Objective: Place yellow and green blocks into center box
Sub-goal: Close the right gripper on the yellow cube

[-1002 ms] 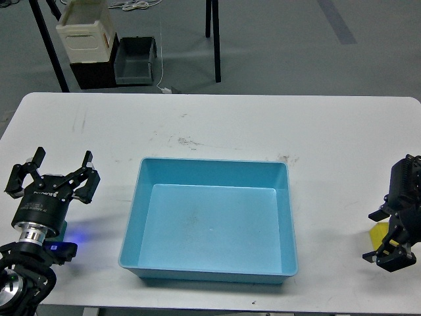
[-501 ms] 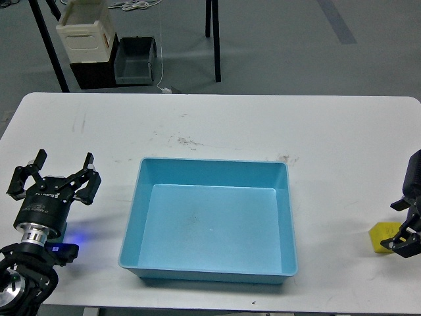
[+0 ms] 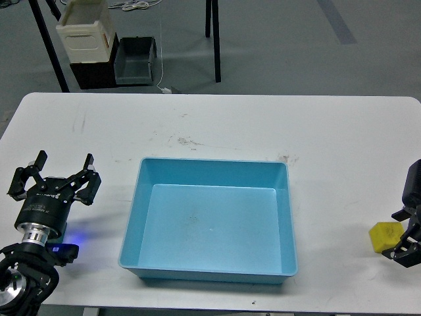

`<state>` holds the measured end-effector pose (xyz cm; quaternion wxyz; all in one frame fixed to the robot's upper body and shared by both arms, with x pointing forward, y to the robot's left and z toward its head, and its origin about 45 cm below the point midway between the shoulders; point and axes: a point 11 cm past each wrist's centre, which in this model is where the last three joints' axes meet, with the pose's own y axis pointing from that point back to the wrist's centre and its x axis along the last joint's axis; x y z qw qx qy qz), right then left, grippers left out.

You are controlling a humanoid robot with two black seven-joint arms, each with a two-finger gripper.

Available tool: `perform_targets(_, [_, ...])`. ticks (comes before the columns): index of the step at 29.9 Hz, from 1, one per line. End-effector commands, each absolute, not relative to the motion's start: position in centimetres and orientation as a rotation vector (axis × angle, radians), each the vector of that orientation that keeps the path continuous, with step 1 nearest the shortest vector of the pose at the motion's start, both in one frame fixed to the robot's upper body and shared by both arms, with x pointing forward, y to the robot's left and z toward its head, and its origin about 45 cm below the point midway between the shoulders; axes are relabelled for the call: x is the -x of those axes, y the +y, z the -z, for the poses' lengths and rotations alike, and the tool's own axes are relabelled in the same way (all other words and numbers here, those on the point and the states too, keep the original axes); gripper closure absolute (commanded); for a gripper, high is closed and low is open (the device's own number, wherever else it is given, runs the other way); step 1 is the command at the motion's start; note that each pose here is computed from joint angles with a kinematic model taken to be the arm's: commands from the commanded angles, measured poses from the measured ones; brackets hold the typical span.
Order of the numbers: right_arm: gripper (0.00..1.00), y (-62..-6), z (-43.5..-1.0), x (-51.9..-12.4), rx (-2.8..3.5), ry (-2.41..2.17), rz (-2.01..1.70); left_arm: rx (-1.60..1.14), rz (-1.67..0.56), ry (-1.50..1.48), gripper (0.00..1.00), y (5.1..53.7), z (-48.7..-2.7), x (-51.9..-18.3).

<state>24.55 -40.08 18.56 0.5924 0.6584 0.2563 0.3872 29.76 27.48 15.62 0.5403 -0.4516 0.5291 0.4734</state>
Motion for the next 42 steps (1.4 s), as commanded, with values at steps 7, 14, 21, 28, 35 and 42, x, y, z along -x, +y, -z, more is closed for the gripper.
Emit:
perform_targets(7, [0.04, -40.3, -17.0, -25.6, -1.518, 0.606, -0.881, 1.074, -1.13, 1.257, 0.0, 27.6, -15.5, -29.8])
perform_targets(14, [0.11, -39.9, -16.5, -26.1, -1.521, 0.606, -0.901, 1.079, -1.128, 1.251, 0.0, 27.7, -15.7, -29.9])
perform_targets(21, [0.44, -39.5, -16.2, -25.9, -1.542, 0.595, -0.956, 1.078, -1.133, 1.254, 0.0, 27.8, -15.6, -30.0])
perform_targets(28, [0.51, -39.5, -16.3, -25.9, -1.543, 0.597, -0.957, 1.079, -1.133, 1.252, 0.0, 27.8, -15.6, -30.0])
perform_targets(35, [0.77, -39.5, -16.3, -25.8, -1.541, 0.604, -0.957, 1.078, -1.133, 1.253, 0.0, 27.8, -15.6, -30.0])
perform_targets(42, [0.89, -39.1, -19.1, -28.9, -1.481, 0.542, -1.038, 1.078, -1.133, 1.253, 0.0, 27.8, -15.6, -30.0])
